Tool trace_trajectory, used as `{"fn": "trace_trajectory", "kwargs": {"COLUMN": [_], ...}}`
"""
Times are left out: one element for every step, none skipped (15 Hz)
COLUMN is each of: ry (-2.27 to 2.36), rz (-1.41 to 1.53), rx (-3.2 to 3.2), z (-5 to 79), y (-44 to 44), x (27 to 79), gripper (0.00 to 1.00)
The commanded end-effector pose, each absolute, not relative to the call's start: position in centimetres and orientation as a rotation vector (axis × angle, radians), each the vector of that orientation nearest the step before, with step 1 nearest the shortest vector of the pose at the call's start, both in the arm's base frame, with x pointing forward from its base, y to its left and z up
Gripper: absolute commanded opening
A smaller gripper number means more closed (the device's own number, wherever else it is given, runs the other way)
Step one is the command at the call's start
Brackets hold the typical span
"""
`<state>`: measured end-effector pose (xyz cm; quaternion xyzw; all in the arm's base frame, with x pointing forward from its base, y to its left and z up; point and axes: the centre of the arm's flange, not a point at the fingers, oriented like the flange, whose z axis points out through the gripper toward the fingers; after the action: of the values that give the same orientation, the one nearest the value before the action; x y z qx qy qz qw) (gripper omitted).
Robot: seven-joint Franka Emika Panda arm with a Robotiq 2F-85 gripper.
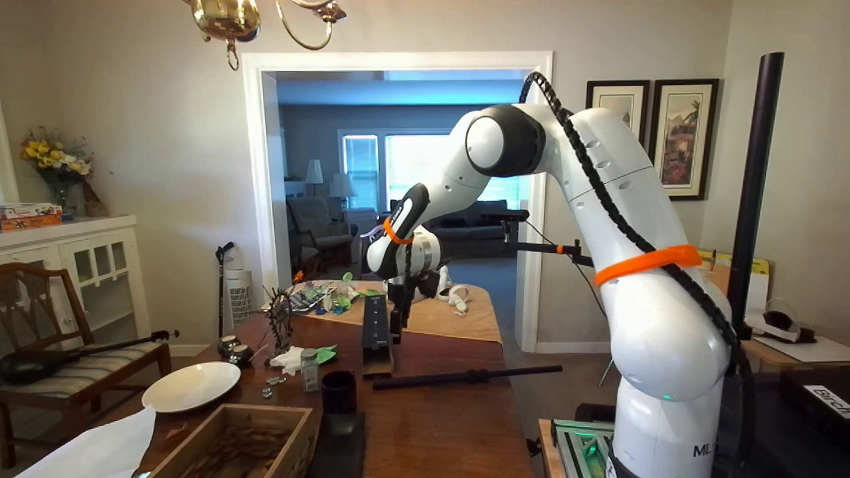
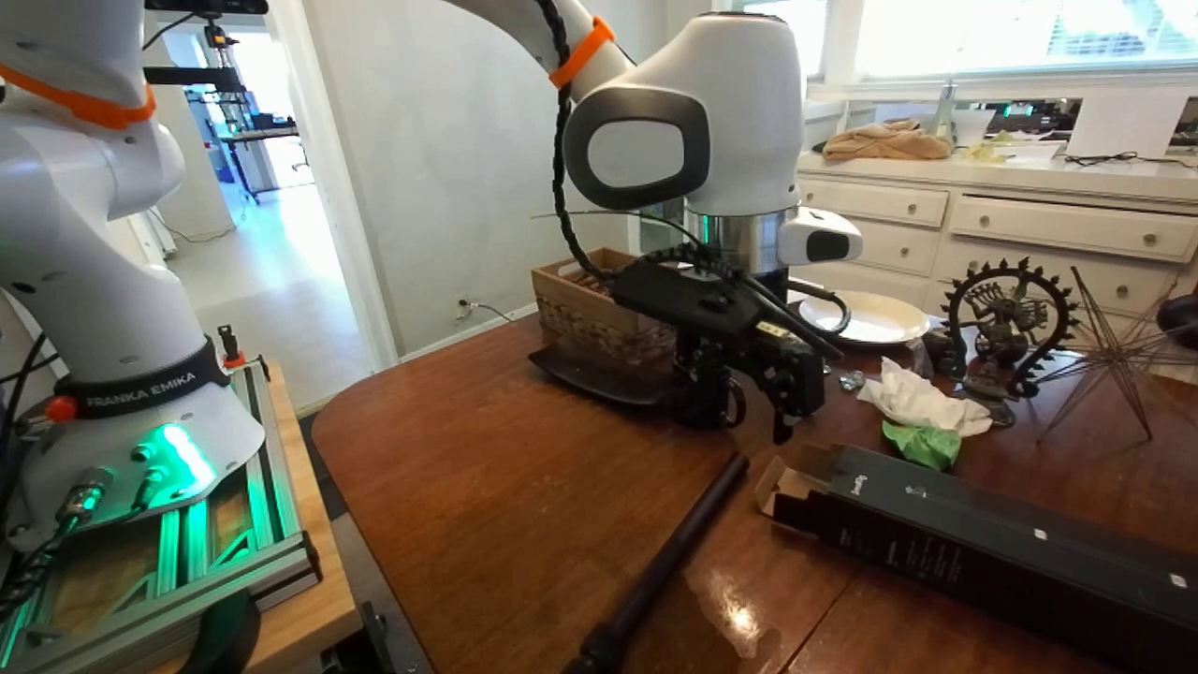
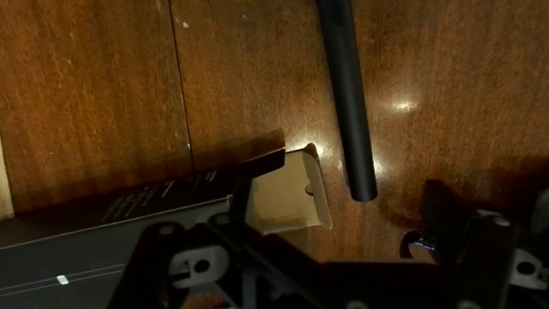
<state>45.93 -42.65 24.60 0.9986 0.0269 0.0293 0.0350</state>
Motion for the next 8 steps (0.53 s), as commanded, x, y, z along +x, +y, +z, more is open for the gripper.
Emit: {"fn": "trace_trajectory", "kwargs": {"ry": [0.189, 0.214, 0.226, 0.183, 0.186, 0.184, 0.184, 0.186], "rz": [0.192, 0.208, 0.226, 0.171, 0.175, 0.174, 0.174, 0.174], "rx": [3.094, 3.098, 3.094, 3.088, 3.088, 3.088, 3.088, 3.088], "z": [23.71, 23.61, 23.59, 24.37, 24.37, 24.38, 24.38, 24.38], "y": [-44.16, -44.32, -44.43, -43.54, -43.71, -43.77, -43.74, -43.68], "x": [46.10, 46.11, 46.13, 45.96, 45.89, 45.84, 45.87, 45.93], "gripper": [1.00, 1.00, 1.00, 1.00, 1.00, 1.00, 1.00, 1.00]}}
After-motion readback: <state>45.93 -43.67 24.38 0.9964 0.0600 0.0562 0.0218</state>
